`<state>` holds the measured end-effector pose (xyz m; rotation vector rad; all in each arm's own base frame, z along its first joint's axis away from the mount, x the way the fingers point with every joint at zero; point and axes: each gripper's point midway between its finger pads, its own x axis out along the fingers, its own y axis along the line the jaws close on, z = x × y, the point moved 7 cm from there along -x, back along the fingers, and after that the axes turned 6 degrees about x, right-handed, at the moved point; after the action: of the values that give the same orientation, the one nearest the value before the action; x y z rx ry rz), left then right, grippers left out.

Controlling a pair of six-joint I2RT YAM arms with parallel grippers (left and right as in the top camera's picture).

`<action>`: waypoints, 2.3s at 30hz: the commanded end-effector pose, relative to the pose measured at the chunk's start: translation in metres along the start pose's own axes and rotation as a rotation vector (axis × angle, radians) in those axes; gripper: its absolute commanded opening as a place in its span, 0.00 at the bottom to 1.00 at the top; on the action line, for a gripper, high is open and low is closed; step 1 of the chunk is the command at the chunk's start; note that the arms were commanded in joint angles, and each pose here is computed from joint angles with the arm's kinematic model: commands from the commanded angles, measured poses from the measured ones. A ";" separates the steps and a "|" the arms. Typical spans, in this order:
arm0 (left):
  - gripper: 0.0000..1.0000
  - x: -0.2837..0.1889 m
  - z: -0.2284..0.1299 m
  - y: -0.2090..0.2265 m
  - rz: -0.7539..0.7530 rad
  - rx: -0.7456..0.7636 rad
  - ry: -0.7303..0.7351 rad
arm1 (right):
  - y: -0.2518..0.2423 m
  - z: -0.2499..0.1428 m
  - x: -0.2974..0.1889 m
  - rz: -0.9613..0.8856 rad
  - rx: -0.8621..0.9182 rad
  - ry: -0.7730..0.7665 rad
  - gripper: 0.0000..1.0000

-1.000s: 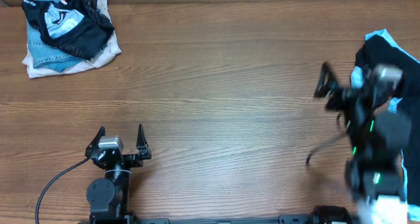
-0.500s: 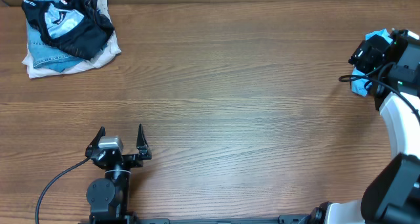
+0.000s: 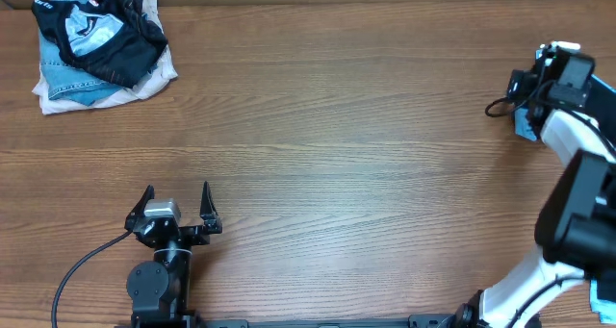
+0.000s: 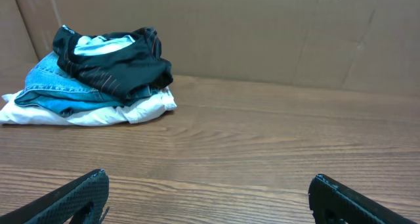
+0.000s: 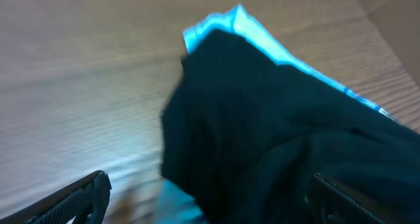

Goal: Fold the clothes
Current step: 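Reach the right gripper to the black garment at the right edge and grasp it, then drag the black garment leftward with the right gripper and lay it flat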

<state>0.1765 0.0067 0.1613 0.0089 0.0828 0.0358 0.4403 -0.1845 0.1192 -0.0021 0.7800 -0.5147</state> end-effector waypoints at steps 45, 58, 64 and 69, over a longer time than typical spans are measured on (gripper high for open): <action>1.00 0.000 0.000 0.000 -0.002 0.008 -0.006 | 0.004 0.018 0.052 -0.077 0.163 -0.043 0.04; 1.00 0.000 0.000 0.000 -0.002 0.008 -0.006 | -0.022 0.097 -0.052 -0.055 0.348 -0.241 0.04; 1.00 0.000 0.000 0.000 -0.002 0.008 -0.006 | -0.039 0.124 -0.108 -0.058 0.471 -0.348 0.04; 1.00 0.000 0.000 0.000 -0.002 0.008 -0.006 | -0.065 0.137 -0.153 -0.200 0.531 -0.442 0.04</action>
<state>0.1765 0.0067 0.1613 0.0089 0.0828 0.0358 0.4357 -0.1953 0.2741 0.2840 0.3588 -0.7526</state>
